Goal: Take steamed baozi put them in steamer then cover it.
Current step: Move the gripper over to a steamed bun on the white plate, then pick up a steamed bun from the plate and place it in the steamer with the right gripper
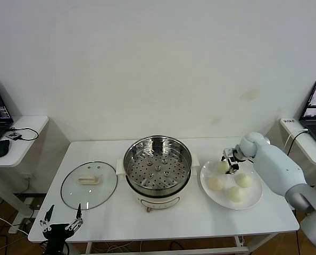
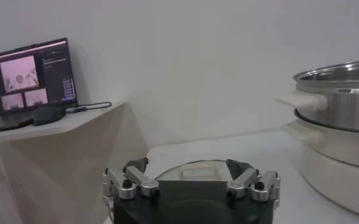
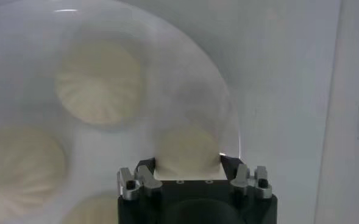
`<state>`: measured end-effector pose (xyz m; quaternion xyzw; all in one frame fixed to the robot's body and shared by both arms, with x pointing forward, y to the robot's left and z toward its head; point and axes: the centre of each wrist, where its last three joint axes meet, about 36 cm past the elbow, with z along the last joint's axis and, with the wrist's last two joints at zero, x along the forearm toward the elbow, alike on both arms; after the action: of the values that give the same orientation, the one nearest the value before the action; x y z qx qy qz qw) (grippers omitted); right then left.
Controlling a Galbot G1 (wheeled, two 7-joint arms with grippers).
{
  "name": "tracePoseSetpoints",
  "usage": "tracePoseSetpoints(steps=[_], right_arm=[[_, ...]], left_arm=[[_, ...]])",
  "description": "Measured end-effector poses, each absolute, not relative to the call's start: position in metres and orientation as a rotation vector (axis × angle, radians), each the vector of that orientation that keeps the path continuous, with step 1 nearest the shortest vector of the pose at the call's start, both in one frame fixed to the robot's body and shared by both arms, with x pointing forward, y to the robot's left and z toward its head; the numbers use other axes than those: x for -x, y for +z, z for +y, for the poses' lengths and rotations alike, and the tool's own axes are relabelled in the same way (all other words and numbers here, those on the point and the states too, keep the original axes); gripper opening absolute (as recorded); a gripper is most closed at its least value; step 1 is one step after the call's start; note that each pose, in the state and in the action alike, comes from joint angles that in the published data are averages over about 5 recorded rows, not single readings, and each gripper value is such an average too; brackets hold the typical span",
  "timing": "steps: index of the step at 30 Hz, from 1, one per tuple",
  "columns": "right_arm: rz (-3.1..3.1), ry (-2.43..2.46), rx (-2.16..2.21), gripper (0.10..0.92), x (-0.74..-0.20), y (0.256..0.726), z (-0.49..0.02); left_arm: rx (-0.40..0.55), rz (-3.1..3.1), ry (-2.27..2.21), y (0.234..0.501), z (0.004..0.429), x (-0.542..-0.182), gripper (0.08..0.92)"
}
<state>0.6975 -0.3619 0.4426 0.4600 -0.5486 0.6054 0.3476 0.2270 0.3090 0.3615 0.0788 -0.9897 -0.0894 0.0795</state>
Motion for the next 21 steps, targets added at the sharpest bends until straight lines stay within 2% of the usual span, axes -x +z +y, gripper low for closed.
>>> tracePoseSetpoints(steps=[12, 21], right_arm=[[-1.429, 1.586, -1.201, 0.593, -0.696, 0.471, -0.366], [-1.51, 1.66, -1.234, 0.587, -0.689, 0.559, -0.363]], left_arm=[[-0.244, -2.96, -0.256, 0.362, 0.309, -0.225, 0.823], [-0.229, -2.971, -0.247, 0.363, 0.308, -0.229, 0.823]])
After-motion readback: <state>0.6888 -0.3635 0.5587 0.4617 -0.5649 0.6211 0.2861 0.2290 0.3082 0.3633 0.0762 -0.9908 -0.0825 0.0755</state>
